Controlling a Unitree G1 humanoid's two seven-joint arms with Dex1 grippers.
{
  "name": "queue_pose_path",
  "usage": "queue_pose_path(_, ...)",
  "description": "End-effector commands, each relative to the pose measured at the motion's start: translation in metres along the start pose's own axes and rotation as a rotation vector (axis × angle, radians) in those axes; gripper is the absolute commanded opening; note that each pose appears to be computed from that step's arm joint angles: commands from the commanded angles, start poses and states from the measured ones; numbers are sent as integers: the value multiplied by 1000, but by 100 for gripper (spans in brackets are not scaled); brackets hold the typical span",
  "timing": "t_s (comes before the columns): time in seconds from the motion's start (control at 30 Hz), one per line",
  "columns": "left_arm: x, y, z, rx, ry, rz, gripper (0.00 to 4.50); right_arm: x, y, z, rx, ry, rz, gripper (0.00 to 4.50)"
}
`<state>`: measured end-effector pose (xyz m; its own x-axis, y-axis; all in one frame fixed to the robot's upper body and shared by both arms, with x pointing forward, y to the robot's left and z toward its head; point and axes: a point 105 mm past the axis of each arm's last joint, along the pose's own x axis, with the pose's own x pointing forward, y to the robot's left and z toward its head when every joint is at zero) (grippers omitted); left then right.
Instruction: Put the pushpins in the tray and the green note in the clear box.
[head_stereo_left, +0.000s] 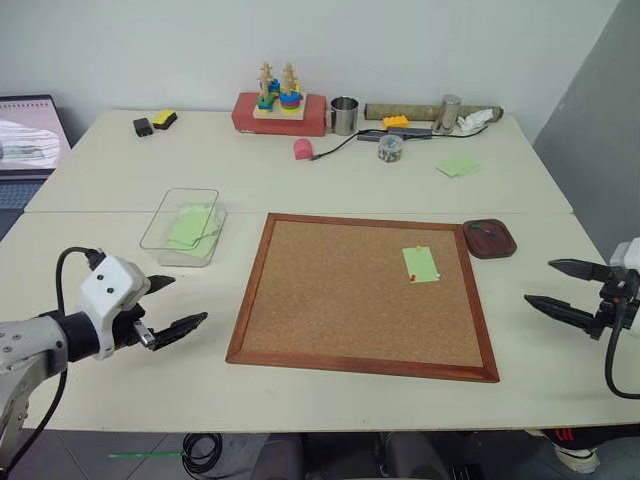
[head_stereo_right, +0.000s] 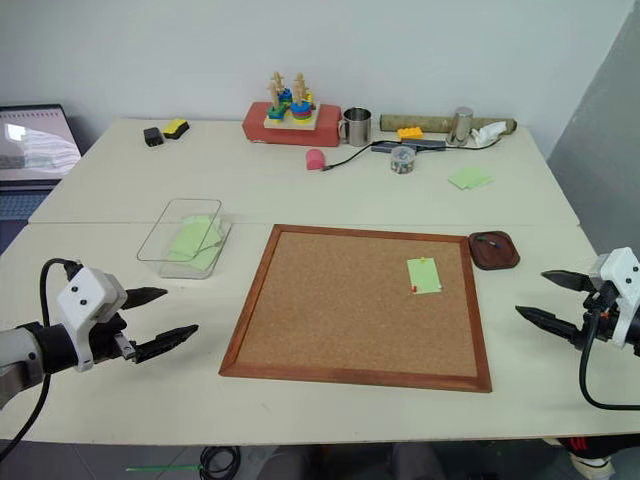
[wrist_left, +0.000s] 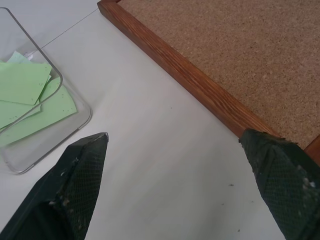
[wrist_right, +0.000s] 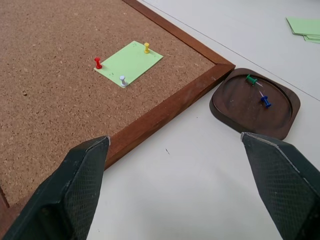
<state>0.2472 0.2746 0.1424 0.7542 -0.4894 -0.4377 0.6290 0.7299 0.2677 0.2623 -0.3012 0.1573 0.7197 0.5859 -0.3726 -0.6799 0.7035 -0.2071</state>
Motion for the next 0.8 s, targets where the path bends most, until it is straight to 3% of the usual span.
queue_pose_path(0.03, 0, 4, 15, 34, -56, 19, 450, -4, -5, 12, -64, 4, -2, 442)
queue_pose_path(0.8, 19, -4, 17, 10, -40, -104, 450, -1, -5, 10, -100, -12, -34, 442)
